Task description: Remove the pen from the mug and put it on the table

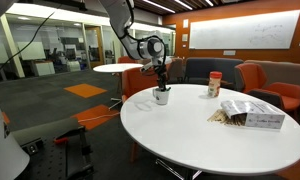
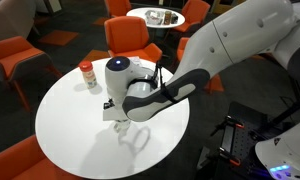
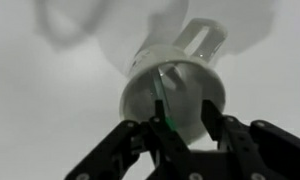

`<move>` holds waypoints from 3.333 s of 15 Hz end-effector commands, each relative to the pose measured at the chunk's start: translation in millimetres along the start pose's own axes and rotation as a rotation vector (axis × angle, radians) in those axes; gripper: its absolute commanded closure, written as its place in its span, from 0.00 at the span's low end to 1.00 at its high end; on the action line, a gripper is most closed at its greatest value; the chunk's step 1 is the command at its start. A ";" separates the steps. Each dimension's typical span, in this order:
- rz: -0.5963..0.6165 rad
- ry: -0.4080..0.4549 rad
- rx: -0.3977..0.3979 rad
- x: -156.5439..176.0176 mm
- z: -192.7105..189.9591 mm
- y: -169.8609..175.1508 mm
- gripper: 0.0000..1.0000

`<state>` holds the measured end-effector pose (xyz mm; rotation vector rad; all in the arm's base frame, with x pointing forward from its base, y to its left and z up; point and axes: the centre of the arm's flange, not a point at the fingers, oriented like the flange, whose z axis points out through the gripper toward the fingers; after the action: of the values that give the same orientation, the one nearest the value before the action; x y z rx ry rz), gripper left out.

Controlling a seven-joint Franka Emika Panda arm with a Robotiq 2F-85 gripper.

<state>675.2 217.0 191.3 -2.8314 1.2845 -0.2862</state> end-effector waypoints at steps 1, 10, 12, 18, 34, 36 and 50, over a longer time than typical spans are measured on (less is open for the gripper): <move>-0.011 0.000 -0.037 10.0 7.3 -9.0 0.52; -0.059 0.008 -0.046 15.5 7.3 -0.1 1.00; -0.076 -0.005 -0.020 13.2 -4.5 0.5 0.97; -0.106 -0.104 -0.077 27.2 -83.3 14.2 0.97; -0.150 -0.377 -0.166 97.8 14.3 185.7 0.97; -0.151 -0.372 -0.165 98.8 19.7 185.7 0.97; -0.308 -0.346 -0.105 101.6 -68.8 192.8 0.00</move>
<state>607.4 19.1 224.1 -2.9731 0.9008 0.2685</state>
